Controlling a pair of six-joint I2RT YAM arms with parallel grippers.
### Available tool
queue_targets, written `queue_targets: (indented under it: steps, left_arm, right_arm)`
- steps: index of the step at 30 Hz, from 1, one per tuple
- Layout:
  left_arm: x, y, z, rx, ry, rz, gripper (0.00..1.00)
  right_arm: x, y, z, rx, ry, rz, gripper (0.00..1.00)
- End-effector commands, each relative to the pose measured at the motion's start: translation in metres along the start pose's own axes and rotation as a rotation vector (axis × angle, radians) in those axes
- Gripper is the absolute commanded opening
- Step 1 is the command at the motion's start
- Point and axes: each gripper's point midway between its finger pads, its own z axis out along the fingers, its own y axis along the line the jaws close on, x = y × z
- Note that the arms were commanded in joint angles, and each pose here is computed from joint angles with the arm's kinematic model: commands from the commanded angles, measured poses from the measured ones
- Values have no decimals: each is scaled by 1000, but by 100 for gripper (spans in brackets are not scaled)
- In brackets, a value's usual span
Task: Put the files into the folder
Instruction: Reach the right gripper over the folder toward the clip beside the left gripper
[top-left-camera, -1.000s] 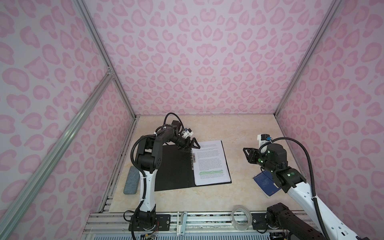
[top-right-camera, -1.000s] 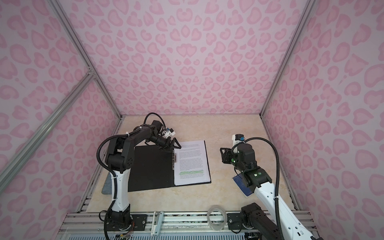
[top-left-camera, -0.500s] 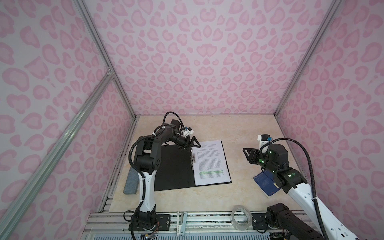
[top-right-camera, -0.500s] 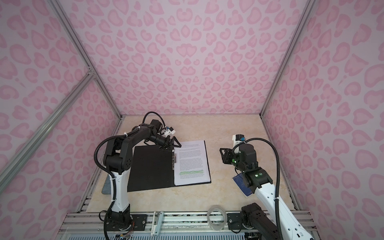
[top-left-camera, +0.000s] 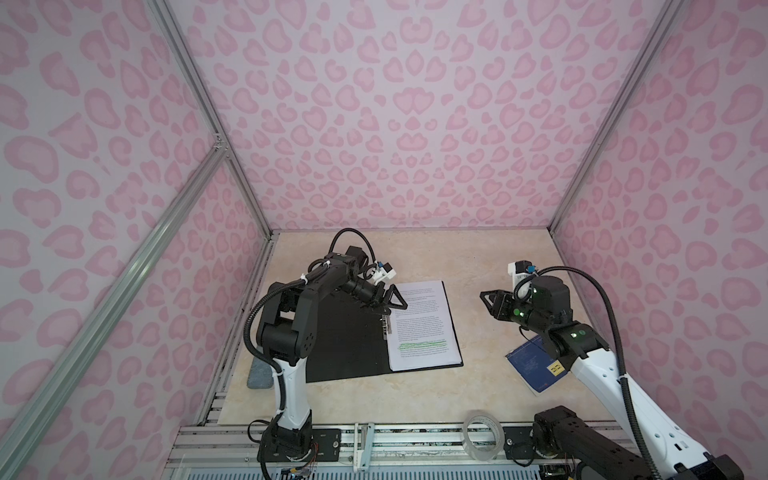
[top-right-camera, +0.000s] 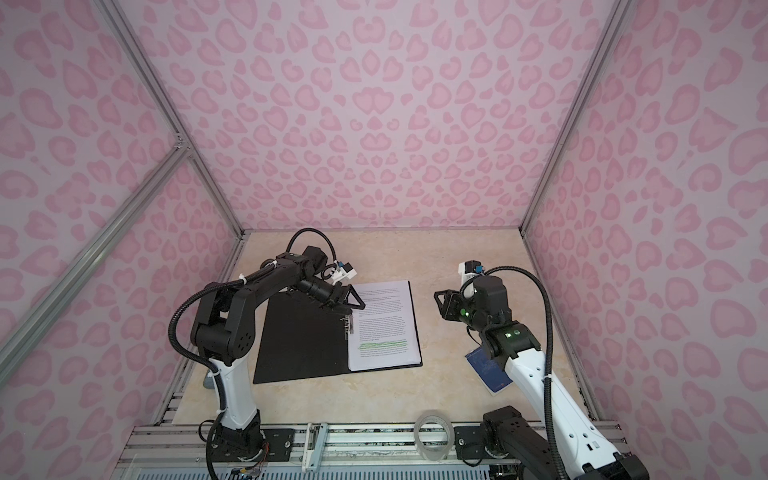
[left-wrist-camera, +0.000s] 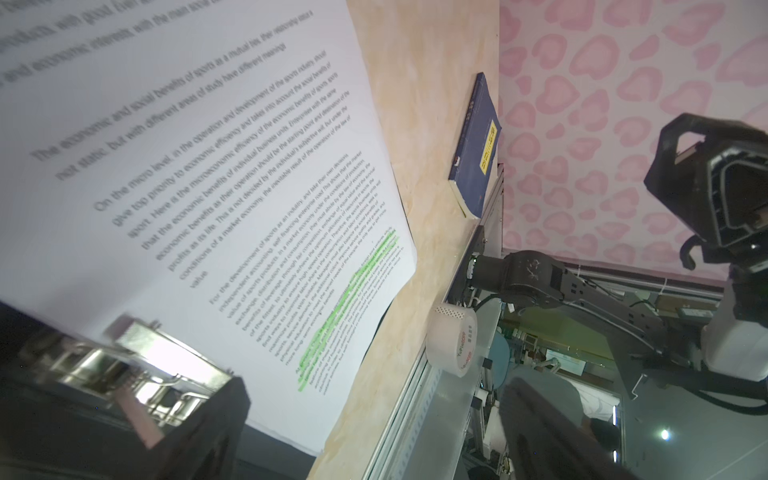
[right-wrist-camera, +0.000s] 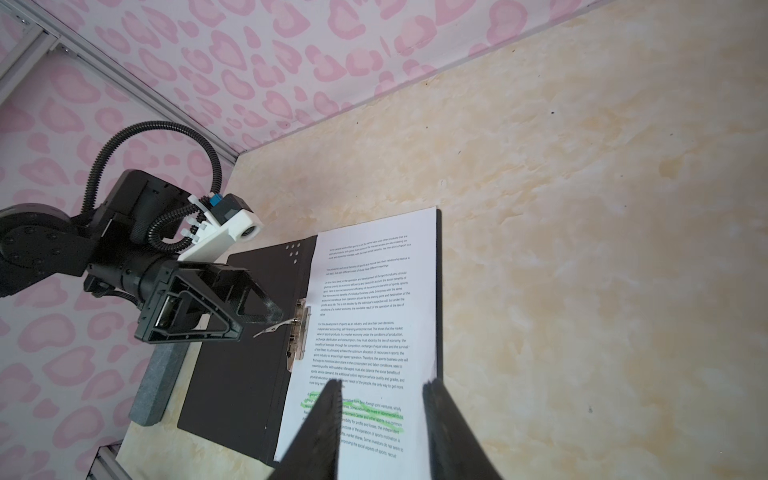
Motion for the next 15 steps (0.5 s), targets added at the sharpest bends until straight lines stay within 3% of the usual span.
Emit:
queue_targets:
  steps: [1,6,10,15]
  left_arm:
    - [8,-7,-14,-52,-5,54,98]
    - [-1,-2,-59,-197,-127,47,98]
    - [1,31,-105,-411,-214,-1,98]
    - [25,77,-133,-650,-161,-22,98]
  right_arm:
    - [8,4,2,-2,82,-33,36]
    - [15,29,6,7,218,-141,35]
    - [31,59,18,21,361,-242,34]
    - [50,90,41,48,528,-327,32]
